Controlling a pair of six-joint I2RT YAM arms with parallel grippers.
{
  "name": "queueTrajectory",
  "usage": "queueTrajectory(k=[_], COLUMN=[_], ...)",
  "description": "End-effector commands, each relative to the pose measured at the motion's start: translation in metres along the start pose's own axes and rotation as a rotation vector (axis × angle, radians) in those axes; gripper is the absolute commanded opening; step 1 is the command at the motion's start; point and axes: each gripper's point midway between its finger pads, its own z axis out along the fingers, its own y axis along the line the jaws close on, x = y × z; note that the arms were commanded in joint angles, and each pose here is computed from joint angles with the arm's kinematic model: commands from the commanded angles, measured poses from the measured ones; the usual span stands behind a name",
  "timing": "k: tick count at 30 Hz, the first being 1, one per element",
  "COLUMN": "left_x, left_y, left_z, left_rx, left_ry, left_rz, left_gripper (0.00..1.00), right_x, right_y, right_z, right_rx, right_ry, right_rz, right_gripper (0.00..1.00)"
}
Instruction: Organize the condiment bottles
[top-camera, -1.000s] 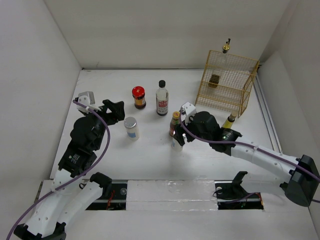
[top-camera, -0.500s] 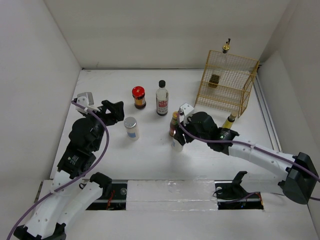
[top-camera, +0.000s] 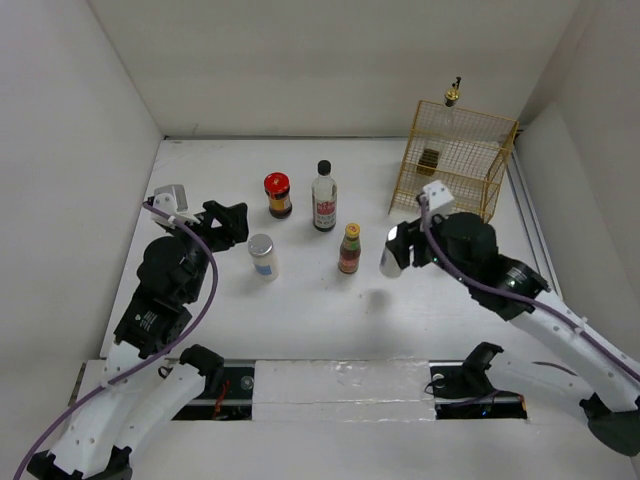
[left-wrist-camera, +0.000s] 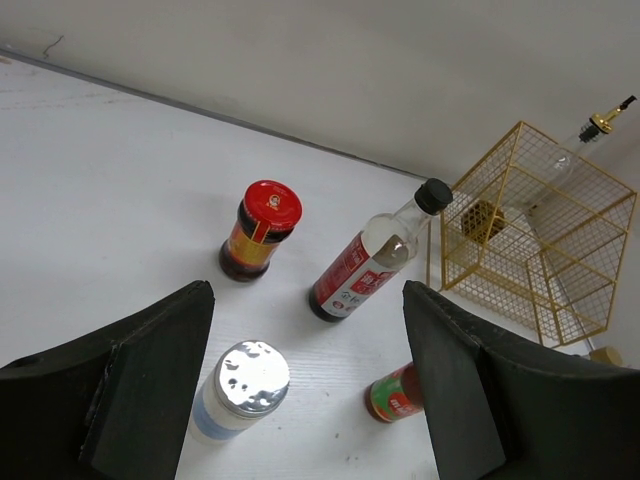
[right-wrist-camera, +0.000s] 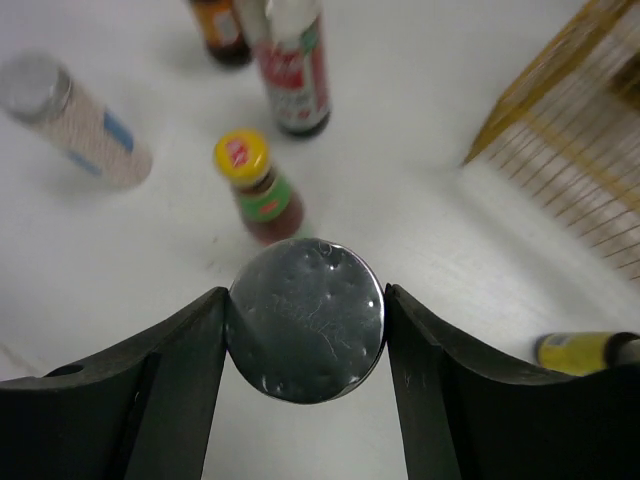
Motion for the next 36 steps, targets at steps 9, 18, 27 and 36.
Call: queueTrajectory(k=[9,18,27,36], left_x=[-0.014,-0.016,-0.014,-0.009], left_y=[-0.007,-0.008,-0.007,-0.005], left_z=[-0.005,-0.007,-0.005,0.001], left_rx=[0.041,0.045,0.041,0.021], left_ry=[-0.048,-0.056,-0.048,-0.035], left_rz=[-0.015,-0.018,-0.015,-0.009], left_gripper=[0.72,0.72,0.72,0.72], right_x=[-0.222,-0.275,-0.283,-0.286], right_y=[-0.142,-0.253,-0.33,-0.346], right_z=[-0.049,-0.035,-0.023,0.004], right_rx=[0.449,0.596,0.625,0.605], right_ry=[-0.605,-0.661,-0.659,-0.673], right_rz=[0.093,0.082,0.101,0.1], right_gripper=[0.43,0.43,0.41,0.4])
